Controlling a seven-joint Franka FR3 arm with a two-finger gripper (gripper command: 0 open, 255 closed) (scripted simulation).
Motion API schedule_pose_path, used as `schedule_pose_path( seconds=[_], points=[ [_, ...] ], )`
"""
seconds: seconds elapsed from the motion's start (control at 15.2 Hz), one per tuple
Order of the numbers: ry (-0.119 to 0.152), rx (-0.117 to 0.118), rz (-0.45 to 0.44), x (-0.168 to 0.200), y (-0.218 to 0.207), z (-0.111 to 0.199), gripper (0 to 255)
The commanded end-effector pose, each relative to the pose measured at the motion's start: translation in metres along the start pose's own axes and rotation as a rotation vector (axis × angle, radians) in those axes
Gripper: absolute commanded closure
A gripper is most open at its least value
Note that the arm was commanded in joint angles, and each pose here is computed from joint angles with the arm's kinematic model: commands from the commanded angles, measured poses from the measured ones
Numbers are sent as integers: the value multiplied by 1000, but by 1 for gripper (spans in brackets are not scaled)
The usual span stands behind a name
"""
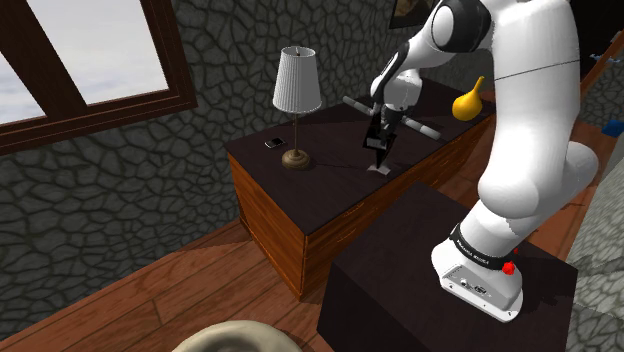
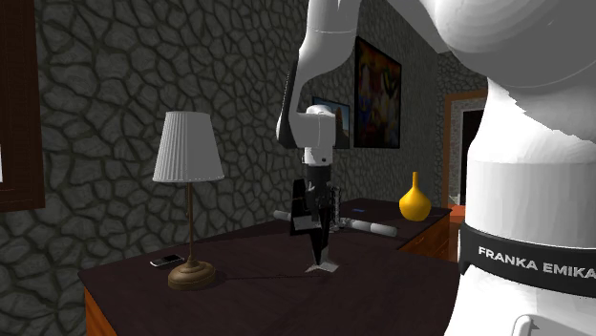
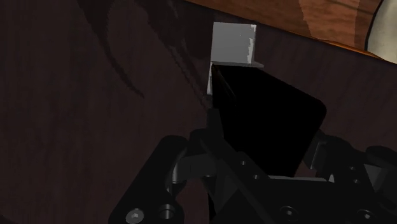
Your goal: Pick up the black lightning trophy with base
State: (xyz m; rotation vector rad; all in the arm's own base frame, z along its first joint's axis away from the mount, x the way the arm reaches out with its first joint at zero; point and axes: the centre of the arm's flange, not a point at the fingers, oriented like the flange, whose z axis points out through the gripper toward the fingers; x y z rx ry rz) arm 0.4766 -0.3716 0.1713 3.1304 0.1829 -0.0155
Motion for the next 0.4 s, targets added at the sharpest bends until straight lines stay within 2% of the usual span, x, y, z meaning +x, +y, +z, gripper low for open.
schedule_pose_path(
  seconds=[0.0, 0.33],
  points=[
    [1, -1, 0, 0, 1, -11, 255],
    [1, -1, 0, 0, 1, -28, 255]
  ],
)
